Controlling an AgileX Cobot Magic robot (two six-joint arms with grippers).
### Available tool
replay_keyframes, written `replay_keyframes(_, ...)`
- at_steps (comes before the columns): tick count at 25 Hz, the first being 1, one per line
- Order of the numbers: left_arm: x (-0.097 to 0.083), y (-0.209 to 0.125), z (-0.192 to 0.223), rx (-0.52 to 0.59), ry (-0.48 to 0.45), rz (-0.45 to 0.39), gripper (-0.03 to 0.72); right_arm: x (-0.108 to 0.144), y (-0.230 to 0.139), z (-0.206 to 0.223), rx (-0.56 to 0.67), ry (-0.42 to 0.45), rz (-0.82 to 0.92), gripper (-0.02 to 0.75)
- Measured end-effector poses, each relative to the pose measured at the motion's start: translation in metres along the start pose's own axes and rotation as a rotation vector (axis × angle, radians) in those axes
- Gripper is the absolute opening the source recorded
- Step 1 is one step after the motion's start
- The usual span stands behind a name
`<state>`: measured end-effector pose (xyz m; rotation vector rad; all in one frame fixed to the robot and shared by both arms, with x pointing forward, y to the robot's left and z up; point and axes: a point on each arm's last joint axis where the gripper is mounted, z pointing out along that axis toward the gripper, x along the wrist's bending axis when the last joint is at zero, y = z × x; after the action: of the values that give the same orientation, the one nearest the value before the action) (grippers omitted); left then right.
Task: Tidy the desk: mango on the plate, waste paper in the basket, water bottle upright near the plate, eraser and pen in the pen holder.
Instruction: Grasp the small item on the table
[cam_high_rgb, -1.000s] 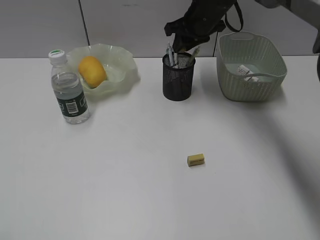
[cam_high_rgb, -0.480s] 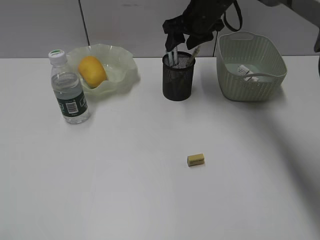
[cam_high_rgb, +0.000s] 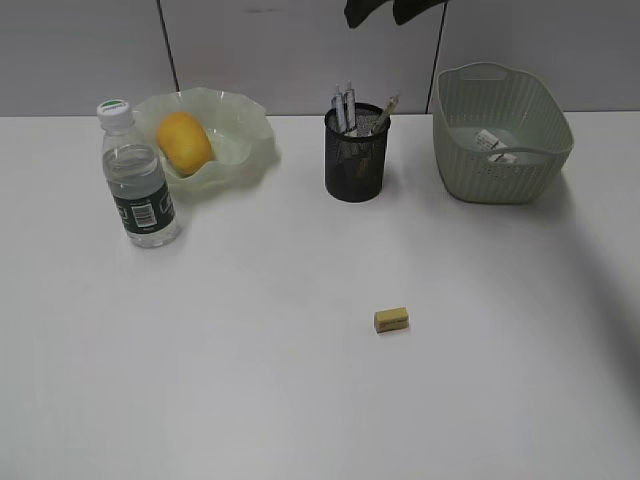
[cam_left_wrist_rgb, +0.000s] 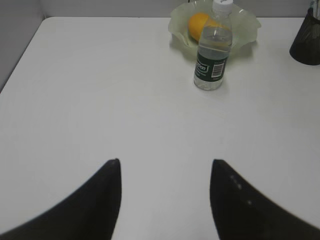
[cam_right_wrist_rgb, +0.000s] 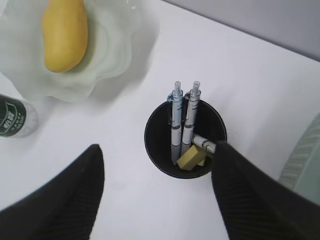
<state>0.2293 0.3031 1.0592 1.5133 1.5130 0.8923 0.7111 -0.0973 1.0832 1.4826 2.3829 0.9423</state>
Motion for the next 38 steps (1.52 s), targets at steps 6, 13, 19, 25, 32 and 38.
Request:
replay_keyframes(6, 0.000, 0.000, 0.000, 0.000, 0.000, 0.000, 0.435, -0.042, 0.001, -0.030, -0.006, -0.100, 0.080, 0.515)
replay_keyframes(13, 0.000, 0.000, 0.000, 0.000, 0.000, 0.000, 0.435, -0.116, -0.008, -0.060, -0.014, -0.350, 0.189, 0.508)
replay_keyframes(19, 0.000, 0.000, 0.000, 0.000, 0.000, 0.000, 0.435, -0.144, -0.017, -0.077, -0.017, -0.395, 0.245, 0.507)
replay_keyframes(25, 0.000, 0.000, 0.000, 0.000, 0.000, 0.000, 0.435, -0.151, -0.038, -0.078, 0.076, -0.396, 0.278, 0.507)
replay_keyframes(32, 0.000, 0.000, 0.000, 0.000, 0.000, 0.000, 0.435, -0.123, -0.083, -0.111, 0.202, -0.370, 0.304, 0.500)
replay_keyframes(38, 0.000, 0.000, 0.000, 0.000, 0.000, 0.000, 0.435, -0.088, -0.139, -0.155, 0.277, -0.373, 0.308, 0.494)
